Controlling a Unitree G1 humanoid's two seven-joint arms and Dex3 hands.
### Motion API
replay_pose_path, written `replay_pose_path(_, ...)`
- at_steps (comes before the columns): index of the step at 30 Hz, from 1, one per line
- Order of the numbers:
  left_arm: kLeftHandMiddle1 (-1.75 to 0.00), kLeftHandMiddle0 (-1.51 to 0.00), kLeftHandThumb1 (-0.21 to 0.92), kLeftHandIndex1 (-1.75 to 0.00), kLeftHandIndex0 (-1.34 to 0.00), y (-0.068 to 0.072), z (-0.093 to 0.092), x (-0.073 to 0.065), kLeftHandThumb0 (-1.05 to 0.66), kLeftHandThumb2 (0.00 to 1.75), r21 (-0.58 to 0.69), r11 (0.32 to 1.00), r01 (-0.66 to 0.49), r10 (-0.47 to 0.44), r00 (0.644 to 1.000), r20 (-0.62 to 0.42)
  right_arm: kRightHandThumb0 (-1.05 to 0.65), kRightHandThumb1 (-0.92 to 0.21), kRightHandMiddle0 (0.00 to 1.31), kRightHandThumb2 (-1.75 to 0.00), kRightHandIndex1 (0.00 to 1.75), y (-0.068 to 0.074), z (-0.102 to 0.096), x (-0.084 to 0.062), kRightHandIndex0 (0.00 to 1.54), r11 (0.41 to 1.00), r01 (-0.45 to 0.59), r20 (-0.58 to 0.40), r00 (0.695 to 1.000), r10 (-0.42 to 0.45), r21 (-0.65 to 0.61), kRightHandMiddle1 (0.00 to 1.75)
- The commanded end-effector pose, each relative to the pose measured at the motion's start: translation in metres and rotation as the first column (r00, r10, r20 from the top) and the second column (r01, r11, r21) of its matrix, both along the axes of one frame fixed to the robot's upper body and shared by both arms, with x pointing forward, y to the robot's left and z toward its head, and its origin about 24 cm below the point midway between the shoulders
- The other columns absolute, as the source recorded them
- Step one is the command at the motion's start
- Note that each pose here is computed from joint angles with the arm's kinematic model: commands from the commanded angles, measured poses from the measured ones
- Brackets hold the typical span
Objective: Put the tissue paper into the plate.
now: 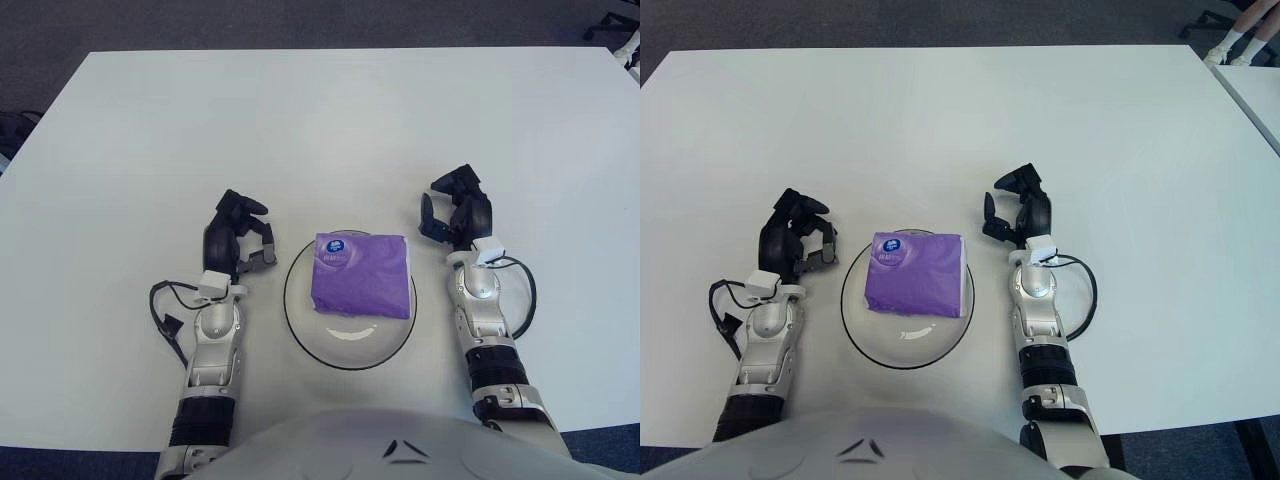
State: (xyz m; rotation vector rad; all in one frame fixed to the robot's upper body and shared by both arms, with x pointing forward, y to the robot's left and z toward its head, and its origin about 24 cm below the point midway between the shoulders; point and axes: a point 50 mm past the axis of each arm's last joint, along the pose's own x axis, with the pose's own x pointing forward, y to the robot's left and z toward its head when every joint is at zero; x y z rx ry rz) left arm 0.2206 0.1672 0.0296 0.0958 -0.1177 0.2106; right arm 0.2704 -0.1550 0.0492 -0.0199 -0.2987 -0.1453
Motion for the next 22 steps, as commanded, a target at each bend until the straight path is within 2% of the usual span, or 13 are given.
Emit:
replay_pose_path(1,-1.70,-0.77,0.13,-1.75,-0.52,0.000,-0.030,-0.021,-0.01,1.53,0.015,0.999,-0.030,0.032,0.985,-0.171,-0.01,-0.41,0.44,-1.13,1.49,0.003,-0.043,-0.022,0.58,1.000,0.004,-0.186,0.982,-0.003,0.007,1.75)
replay_pose_path(22,-1.67,-0.79,0.12,-1.75,-0.52,-0.007,-0.037,-0.034,-0.01,1.53,-0.039,0.997,-0.067,0.061,0.986,-0.154,-0.01,-0.41,0.45,-1.11,1.41,0.005,-0.050,-0.034,0.63,0.997,-0.071,-0.239,0.969,0.063,-0.024,1.75)
